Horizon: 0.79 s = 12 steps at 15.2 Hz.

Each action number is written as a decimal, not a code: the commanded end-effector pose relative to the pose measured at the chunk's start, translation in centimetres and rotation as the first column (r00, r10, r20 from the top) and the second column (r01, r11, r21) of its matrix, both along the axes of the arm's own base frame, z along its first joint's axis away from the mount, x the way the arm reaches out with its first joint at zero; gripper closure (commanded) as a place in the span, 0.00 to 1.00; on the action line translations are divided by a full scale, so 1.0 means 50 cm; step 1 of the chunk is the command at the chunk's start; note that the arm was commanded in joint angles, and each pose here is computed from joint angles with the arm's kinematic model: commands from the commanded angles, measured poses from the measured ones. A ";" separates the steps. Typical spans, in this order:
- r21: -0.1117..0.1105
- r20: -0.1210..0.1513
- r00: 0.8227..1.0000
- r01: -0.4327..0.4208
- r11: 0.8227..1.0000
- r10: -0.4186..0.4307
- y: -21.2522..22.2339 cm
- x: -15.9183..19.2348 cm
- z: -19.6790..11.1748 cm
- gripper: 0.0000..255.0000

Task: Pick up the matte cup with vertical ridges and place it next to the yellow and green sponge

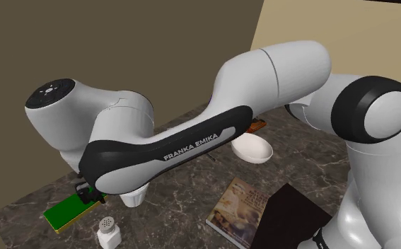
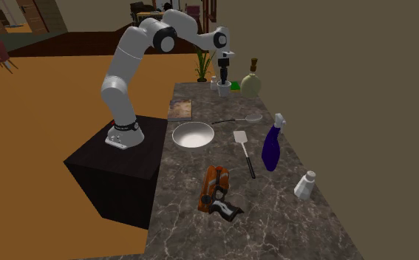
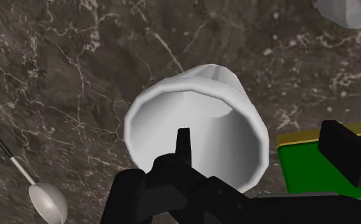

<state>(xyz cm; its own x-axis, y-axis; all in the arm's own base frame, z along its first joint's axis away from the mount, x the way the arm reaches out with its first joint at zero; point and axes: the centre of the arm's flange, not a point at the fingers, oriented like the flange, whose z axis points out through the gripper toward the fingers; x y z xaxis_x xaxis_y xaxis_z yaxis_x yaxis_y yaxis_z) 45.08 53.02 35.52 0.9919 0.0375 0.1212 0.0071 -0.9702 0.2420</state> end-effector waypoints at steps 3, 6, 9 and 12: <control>0.000 0.000 1.000 0.000 1.000 0.000 0.013 -0.007 0.051 0.00; 0.000 0.000 1.000 0.000 1.000 0.000 0.024 -0.013 0.096 0.00; 0.000 0.000 1.000 0.000 1.000 0.000 0.024 -0.013 0.096 0.00; 0.000 0.000 1.000 0.000 1.000 0.000 0.024 -0.013 0.096 0.00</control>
<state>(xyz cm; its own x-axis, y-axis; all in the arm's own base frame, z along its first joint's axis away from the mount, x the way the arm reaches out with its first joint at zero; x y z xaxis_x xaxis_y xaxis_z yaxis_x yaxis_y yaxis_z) 44.44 54.22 40.33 0.9919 0.0375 0.1213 0.0071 -0.9703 0.2419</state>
